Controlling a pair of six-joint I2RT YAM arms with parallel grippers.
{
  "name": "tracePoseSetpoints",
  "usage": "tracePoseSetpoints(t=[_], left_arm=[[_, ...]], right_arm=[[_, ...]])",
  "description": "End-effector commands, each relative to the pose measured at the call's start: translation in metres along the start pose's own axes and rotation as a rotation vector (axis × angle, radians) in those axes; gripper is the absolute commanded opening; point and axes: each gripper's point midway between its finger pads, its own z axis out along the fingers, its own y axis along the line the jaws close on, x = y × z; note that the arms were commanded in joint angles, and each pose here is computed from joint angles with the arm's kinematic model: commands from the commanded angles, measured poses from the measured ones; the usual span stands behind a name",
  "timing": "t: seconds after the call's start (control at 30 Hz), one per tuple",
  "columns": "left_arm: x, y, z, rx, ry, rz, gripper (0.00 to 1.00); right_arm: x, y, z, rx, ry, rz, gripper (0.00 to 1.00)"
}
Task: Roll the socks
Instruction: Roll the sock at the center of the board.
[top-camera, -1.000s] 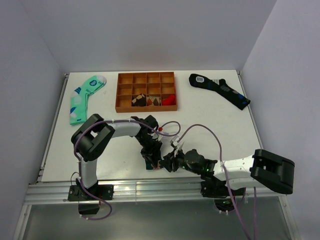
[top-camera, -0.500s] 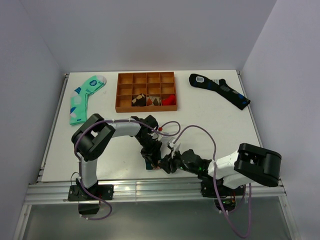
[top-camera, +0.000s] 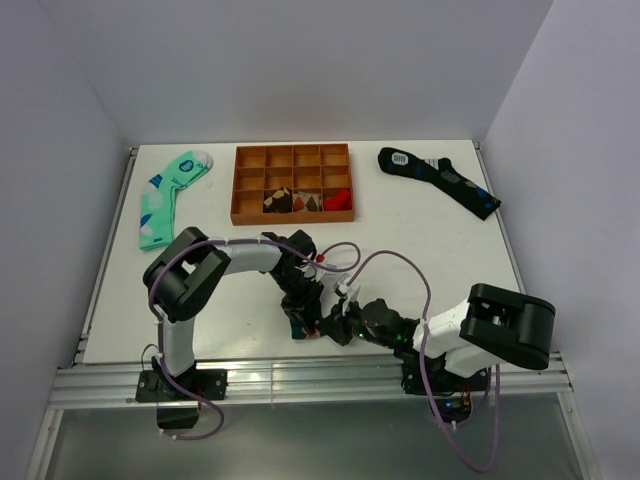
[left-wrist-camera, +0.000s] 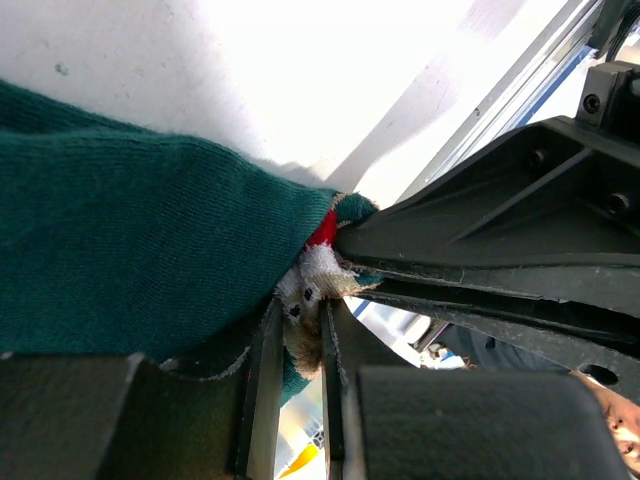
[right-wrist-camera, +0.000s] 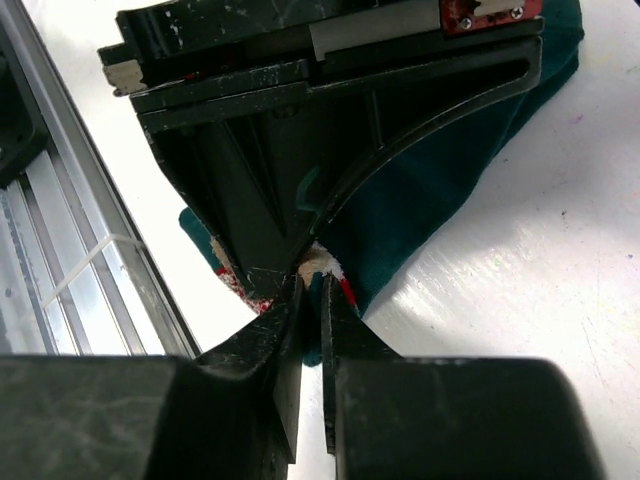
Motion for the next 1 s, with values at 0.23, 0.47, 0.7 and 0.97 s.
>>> tracePoseSetpoints(t=[0.23,0.47,0.7,0.97], left_arm=[[-0.021,0.079,-0.001,-0.381,-0.121,-0.002,0.16],[-0.051,0.063,-0.016,-0.378,-0.285,-0.021,0.26],[-0.066,0.054,-0.028,-0.362,-0.451,-0.049,0.29],[-0.080,0.035,-0.049,-0.311,-0.622,-0.043,0.34]], right_arm=[[0.012,-0.009,0.010,0.076,0.111,0.024,0.08],[0.009,-0.011,0.010,0.128,0.167,0.048,0.08],[0.014,-0.011,0.011,0.152,0.213,0.042,0.08],[0.014,-0.007,0.010,0.140,0.211,0.045,0.08]])
